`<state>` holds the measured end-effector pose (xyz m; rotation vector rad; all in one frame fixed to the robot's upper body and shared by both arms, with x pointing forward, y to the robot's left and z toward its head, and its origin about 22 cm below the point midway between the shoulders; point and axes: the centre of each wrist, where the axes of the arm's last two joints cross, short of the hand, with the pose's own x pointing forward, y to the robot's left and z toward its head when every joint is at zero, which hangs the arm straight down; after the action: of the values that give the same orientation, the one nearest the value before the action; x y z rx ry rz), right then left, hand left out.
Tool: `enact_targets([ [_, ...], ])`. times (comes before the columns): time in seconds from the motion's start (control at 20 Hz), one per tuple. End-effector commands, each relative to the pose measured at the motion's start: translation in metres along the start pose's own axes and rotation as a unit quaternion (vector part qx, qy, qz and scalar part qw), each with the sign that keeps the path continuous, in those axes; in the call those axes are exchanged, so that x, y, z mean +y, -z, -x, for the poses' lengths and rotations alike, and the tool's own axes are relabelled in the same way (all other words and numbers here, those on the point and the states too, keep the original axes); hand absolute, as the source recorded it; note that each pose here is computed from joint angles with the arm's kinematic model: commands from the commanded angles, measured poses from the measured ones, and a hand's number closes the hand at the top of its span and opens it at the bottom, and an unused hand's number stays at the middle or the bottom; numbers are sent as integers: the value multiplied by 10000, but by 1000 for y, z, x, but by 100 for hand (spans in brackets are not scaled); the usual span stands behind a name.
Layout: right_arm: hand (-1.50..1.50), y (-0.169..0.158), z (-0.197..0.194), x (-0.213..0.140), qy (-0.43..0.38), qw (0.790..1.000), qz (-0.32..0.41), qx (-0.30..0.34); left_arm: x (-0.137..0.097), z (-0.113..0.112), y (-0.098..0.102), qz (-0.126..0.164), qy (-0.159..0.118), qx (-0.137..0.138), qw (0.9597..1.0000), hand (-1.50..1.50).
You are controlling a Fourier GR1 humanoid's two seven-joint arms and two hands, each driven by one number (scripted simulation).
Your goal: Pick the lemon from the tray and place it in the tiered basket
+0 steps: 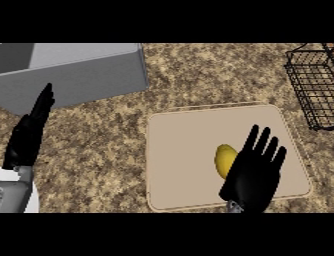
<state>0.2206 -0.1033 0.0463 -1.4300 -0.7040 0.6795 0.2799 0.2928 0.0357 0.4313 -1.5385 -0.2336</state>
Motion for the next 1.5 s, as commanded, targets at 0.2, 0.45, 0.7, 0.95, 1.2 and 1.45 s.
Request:
enact_targets([
  [0.2,-150,1,-8,23,17,9932,-302,1128,11,2,3,-3,-21,33,10000,0],
  [0.45,-150,18,-18,13,53,9915,-512,1198,8,3,-6,65,-43,-34,10000,0],
  [0.7,150,18,-14,34,-625,9893,-1135,675,4,1,-1,-1,0,58,10000,0],
  [0.95,150,8,-17,31,-861,9920,-733,571,4,18,-7,62,-11,-6,10000,0],
  [1.2,150,0,-26,13,100,9965,-689,465,1,8,-4,-2,27,-18,10000,0],
  [1.45,150,111,-14,-28,1340,9695,-760,1905,1,1,3,8,-8,-118,9999,0],
])
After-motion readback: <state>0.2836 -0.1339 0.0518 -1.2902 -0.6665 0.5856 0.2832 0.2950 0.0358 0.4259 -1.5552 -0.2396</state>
